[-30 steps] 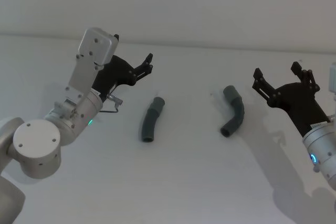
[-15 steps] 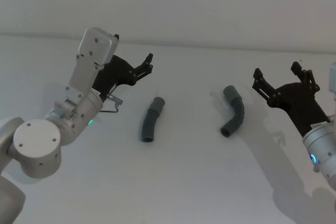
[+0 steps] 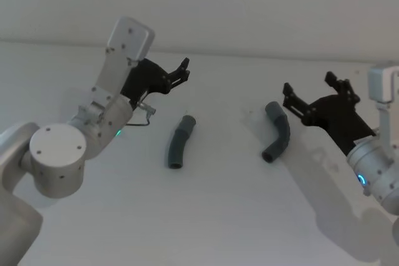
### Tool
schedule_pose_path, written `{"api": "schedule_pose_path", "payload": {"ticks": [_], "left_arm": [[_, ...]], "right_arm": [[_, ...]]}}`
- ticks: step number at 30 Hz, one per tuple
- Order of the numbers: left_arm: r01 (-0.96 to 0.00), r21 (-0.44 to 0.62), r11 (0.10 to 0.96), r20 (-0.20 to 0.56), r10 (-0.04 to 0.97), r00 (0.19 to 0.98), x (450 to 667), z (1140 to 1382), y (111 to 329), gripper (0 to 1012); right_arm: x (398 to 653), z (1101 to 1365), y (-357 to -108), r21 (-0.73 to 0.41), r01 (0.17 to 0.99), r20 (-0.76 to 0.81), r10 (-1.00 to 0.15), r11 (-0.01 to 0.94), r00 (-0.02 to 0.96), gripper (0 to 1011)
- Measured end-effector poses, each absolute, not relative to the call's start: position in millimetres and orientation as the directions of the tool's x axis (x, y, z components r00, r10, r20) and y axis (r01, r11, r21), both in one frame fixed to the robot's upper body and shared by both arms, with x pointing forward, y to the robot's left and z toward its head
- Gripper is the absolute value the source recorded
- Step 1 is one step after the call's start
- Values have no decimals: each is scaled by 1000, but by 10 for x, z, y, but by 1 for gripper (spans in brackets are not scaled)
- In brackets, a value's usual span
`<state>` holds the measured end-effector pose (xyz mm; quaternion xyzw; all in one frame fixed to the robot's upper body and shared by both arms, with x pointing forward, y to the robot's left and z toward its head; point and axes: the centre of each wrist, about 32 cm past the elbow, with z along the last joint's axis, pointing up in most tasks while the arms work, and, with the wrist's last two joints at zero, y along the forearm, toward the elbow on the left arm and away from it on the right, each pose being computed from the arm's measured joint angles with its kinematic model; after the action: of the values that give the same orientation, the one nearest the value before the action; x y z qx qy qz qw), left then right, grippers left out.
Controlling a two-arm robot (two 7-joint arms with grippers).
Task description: Use both hands to pick up one end of the pipe from the table, align the ends, and insert them.
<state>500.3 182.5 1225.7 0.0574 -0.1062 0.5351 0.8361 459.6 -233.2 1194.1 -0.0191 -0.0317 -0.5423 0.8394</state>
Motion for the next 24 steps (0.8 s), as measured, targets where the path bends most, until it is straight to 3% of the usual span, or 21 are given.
{"api": "schedule_pose_path", "payload": {"ticks": [10,24], "left_arm": [[-919,65,389,233,889,393,4977,12398,1665,1001],[-931,132,340,237,901,363,4818,12426,1519,1001]], "right_arm": [[4745,12078,-2319,-126,860,66,-861,494,505,1002],[4893,12187,-2348,-301,786,53,-813,540,579,1002]]}}
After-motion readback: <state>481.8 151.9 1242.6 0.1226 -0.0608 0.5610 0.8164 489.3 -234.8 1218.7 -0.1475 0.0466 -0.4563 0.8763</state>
